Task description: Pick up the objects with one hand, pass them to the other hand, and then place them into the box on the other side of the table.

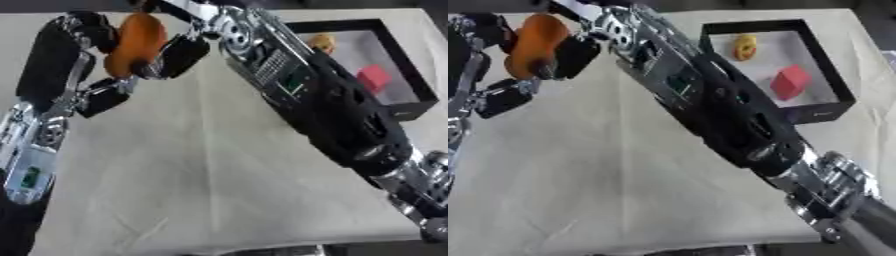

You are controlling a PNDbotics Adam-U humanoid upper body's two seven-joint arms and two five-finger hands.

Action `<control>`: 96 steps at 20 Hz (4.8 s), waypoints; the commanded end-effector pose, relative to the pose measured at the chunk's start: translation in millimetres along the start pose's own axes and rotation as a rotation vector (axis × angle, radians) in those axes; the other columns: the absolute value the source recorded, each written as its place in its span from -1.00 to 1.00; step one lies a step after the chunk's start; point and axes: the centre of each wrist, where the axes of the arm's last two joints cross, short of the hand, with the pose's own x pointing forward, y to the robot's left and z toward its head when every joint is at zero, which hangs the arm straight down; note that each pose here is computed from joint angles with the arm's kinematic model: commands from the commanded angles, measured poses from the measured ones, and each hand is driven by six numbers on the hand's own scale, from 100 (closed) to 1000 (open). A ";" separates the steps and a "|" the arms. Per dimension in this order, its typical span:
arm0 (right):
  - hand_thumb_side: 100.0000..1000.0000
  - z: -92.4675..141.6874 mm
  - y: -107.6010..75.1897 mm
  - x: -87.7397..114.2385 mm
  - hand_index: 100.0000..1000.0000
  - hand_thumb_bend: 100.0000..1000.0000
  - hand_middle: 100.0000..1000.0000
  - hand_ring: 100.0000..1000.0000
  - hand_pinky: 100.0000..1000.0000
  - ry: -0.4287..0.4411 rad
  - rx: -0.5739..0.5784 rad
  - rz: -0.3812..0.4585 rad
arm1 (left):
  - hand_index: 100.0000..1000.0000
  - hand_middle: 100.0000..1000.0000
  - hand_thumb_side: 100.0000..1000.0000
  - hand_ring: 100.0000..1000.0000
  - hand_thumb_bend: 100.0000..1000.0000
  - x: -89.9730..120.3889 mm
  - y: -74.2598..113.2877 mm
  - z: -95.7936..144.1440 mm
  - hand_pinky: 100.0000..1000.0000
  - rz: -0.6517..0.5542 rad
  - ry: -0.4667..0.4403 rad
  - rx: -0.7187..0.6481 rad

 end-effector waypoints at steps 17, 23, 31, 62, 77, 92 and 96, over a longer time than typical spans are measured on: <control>-1.00 -6.0 3.6 0.1 -0.29 -0.38 -0.91 -0.27 0.36 0.048 0.068 -0.105 | -0.05 -0.34 -1.00 -0.25 -0.94 2.3 4.2 -3.1 0.02 -0.022 -0.054 0.081; -1.00 -2.8 0.1 2.1 -0.40 -0.37 -1.00 -0.40 0.27 0.045 0.095 -0.136 | 0.25 -0.14 -1.00 -0.09 -0.39 1.2 2.9 -1.0 0.15 -0.032 -0.012 0.129; -1.00 4.5 -7.2 1.1 -0.40 -0.37 -1.00 -0.42 0.25 0.051 0.102 -0.181 | 1.00 0.41 -0.78 0.35 0.42 -4.8 -4.5 6.5 0.45 -0.057 0.131 0.105; -1.00 138.9 -111.8 -176.5 -0.36 -0.40 -1.00 -0.43 0.27 0.670 -0.468 -0.264 | 0.78 0.31 0.15 0.26 0.39 -65.4 73.9 70.1 0.43 -0.142 0.276 0.147; -1.00 180.5 -97.4 -233.0 0.23 -0.42 -0.35 -0.02 0.46 0.905 -0.482 -0.142 | 0.77 0.30 0.12 0.26 0.39 -62.1 81.7 72.7 0.42 -0.131 0.275 0.193; -0.65 191.0 -108.3 -216.4 0.99 -0.66 0.69 0.67 0.76 0.819 -0.670 0.034 | 0.77 0.30 0.06 0.25 0.31 -70.6 93.4 90.3 0.41 -0.166 0.355 0.257; -0.58 184.4 -109.6 -169.2 0.90 -1.00 0.58 0.62 0.78 0.541 -0.906 -0.156 | 0.76 0.25 0.04 0.20 -0.25 -80.4 105.5 109.0 0.39 -0.150 0.499 0.342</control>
